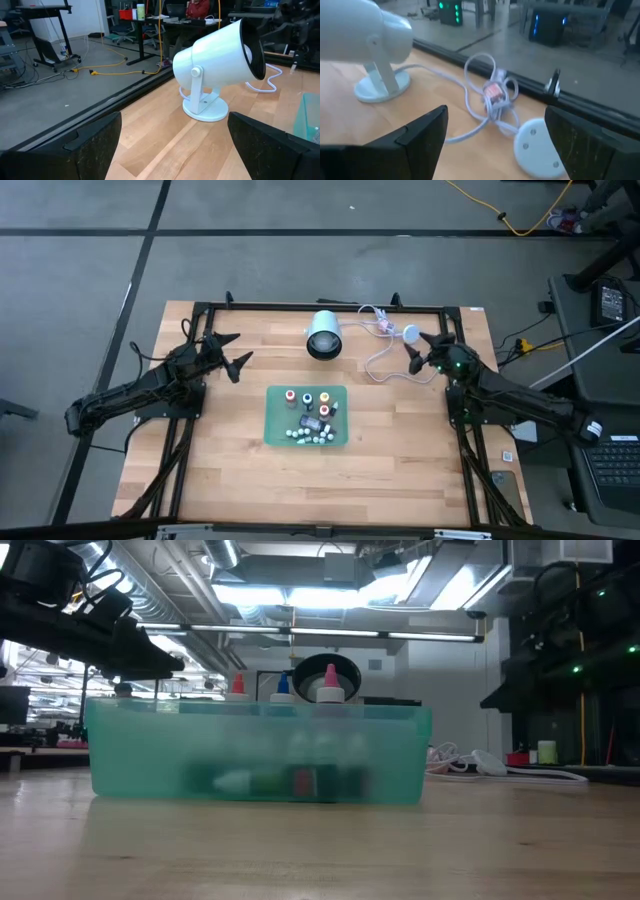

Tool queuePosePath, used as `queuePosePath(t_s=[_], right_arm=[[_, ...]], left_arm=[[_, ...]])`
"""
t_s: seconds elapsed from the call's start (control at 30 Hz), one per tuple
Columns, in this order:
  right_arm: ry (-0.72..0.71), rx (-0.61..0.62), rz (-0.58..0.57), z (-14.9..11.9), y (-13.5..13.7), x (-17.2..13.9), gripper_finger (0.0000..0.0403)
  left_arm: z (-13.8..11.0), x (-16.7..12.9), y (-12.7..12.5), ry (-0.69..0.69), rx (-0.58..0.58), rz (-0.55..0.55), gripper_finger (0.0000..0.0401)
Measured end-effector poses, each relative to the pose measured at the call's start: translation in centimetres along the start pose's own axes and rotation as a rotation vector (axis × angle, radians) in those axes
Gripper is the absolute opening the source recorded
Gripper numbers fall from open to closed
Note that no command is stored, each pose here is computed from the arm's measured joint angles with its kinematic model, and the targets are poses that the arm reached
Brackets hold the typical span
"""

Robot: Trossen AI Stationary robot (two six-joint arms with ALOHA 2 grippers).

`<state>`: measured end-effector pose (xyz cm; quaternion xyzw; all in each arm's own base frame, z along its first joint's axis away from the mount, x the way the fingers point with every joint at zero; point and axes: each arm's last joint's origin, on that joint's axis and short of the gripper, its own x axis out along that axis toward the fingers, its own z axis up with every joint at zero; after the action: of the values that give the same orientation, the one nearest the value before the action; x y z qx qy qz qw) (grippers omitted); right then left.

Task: Pick & Place food coloring
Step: Return to Home Position

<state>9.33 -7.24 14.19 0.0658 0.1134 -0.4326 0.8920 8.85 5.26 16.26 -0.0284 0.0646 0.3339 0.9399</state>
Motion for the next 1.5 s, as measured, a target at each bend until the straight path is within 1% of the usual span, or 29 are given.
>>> queuePosePath(t_s=[0.1, 0.17, 0.27, 0.83, 1.5], right_arm=[[-0.036, -0.012, 0.006, 0.3, -0.1, -0.4, 0.0333], [-0.047, 0.002, 0.012, 0.3, -0.1, -0.6, 0.0333], [-0.105, 0.028, 0.019, 0.8, -0.2, -1.0, 0.0333], [-0.342, 0.099, 0.043, 2.5, -0.6, -2.8, 0.0333], [-0.331, 0.096, 0.042, 2.4, -0.6, -2.8, 0.0333]], left_arm=[[0.0, 0.0, 0.0, 0.0, 0.0, 0.0, 0.0361], [0.0, 0.0, 0.0, 0.0, 0.0, 0.0, 0.0361], [0.0, 0.0, 0.0, 0.0, 0.0, 0.0, 0.0361], [0.0, 0.0, 0.0, 0.0, 0.0, 0.0, 0.0361], [0.0, 0.0, 0.0, 0.0, 0.0, 0.0, 0.0361]])
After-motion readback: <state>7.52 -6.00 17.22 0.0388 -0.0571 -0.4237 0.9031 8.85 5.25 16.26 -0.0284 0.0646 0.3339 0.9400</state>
